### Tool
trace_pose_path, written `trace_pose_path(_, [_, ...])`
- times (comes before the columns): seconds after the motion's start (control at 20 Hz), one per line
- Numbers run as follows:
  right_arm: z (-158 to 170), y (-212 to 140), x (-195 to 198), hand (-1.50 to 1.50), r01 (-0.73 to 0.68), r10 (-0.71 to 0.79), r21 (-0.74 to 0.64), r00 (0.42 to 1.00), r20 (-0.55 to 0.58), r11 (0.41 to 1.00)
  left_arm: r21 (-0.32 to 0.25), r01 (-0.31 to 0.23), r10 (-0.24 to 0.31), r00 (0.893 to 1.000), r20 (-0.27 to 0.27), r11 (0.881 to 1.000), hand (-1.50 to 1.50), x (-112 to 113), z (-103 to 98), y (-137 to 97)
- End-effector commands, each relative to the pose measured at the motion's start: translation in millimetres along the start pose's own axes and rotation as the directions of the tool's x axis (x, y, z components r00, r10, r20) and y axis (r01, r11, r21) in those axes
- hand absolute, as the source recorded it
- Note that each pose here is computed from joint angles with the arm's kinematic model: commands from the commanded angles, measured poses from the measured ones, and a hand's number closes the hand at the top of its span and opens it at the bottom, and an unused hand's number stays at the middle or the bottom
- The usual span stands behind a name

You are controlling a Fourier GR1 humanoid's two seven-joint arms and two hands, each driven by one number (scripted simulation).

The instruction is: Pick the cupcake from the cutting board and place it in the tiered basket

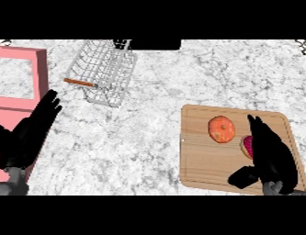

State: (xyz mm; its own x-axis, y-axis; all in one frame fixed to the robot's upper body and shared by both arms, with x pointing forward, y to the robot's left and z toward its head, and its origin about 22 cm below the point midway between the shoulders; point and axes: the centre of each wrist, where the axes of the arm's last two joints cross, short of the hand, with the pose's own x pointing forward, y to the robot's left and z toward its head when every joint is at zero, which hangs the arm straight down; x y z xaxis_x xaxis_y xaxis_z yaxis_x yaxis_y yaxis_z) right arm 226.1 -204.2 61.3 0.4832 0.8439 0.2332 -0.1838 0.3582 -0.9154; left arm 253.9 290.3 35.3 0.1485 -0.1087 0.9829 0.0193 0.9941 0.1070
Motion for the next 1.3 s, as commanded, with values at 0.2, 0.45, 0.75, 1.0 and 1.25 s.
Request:
trace_pose_path(0.2, [-20, -1, -4, -1.50, -0.031, 0.025, -0.079, 0.997, -0.067, 0.996, -0.005, 0.003, -0.003, 1.000, 0.005, 1.000, 0.00, 1, 2, -3])
trace_pose_path(0.45, [-27, 22, -1, -1.50, -0.079, 0.071, -0.097, 0.994, -0.084, 0.992, 0.011, -0.003, 0.003, 1.000, 0.030, 1.000, 0.00, 4, -7, 4])
trace_pose_path(0.75, [-49, 23, -32, 1.50, -0.048, 0.053, 0.063, 0.995, -0.086, 0.997, 0.002, -0.022, 0.022, 1.000, -0.010, 1.000, 0.00, 18, 3, -6])
trace_pose_path(1.0, [-50, 22, -40, 1.50, -0.171, 0.174, 0.086, 0.984, -0.029, 0.981, 0.008, 0.013, -0.013, 1.000, -0.007, 1.000, 0.00, 8, 8, -4])
trace_pose_path(1.25, [-33, 43, -24, 1.50, -0.238, 0.238, 0.046, 0.971, -0.001, 0.970, -0.001, -0.006, 0.006, 1.000, -0.005, 1.000, 0.00, 5, -11, 14])
